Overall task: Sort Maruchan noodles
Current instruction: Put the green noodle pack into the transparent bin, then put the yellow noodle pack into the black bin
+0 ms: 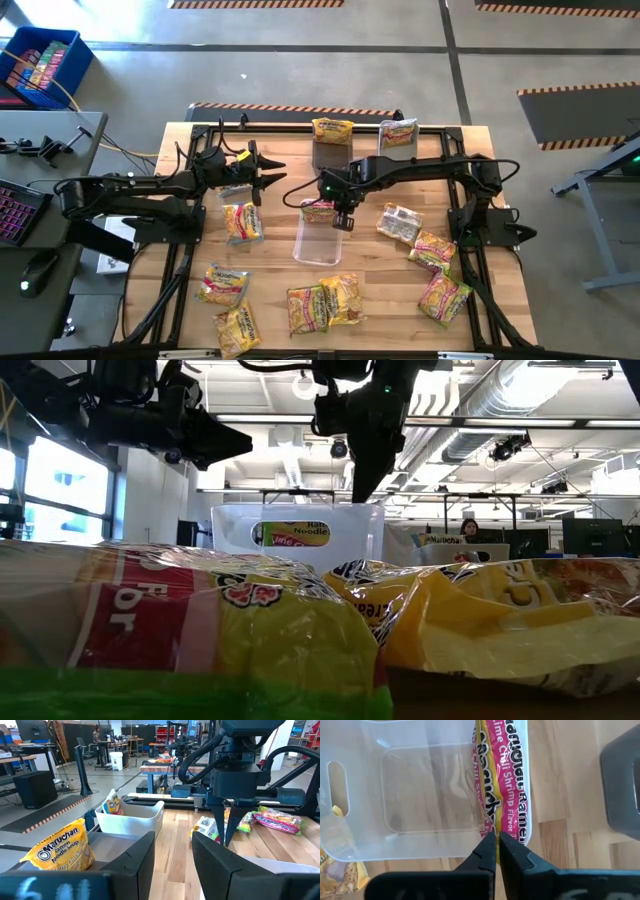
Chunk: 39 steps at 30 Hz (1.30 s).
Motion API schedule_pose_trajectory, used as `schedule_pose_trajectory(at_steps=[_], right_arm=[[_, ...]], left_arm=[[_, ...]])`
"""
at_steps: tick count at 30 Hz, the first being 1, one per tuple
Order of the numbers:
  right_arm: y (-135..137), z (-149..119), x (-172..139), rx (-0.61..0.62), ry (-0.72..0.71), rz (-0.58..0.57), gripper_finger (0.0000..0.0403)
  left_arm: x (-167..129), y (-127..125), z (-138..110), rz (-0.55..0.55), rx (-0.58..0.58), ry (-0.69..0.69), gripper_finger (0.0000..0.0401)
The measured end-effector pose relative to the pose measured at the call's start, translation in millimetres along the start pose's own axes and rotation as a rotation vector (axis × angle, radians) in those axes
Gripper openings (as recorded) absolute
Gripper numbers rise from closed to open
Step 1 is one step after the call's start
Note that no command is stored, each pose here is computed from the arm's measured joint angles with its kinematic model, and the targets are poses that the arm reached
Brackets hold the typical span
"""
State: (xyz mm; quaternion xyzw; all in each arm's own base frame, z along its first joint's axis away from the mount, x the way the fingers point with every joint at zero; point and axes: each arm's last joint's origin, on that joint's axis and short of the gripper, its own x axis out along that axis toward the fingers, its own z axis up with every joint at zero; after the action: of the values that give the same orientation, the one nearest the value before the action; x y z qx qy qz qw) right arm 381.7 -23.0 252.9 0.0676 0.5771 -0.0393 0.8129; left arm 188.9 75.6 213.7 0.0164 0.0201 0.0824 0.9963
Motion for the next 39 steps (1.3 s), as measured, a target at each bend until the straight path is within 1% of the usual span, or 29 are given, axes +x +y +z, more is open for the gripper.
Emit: schedule_pose_trajectory(at_steps=[14,19,24,29,33,36,39], right_arm=[[0,1,3,-0.001,-0.003,0.0,0.0],[0,2,5,-0.029,-0.002,-0.001,0.0],[1,7,-6,-0.054,-0.013,-0.015,0.0],[4,11,-27,-0.092,-0.039,-0.109,0.0],[9,2,-40,-0.122,-0.069,-0.136,0.0],[16,-12,-36,-0.122,-0.117,-0.122,0.0],[25,-35,-29,-0.122,-0.173,-0.083,0.0]], left_arm=[[0,0,0,0.0,0.0,0.0,0.0119],[0,0,0,0.0,0.0,0.0,0.0119],[0,0,0,0.0,0.0,0.0,0.0119],[0,0,0,0.0,0.0,0.0,0.0119],[0,0,-1,0.0,0.002,0.007,0.0119],[0,0,-1,-0.001,0.007,0.013,0.0119],[0,0,-1,-0.001,0.006,0.015,0.0119]])
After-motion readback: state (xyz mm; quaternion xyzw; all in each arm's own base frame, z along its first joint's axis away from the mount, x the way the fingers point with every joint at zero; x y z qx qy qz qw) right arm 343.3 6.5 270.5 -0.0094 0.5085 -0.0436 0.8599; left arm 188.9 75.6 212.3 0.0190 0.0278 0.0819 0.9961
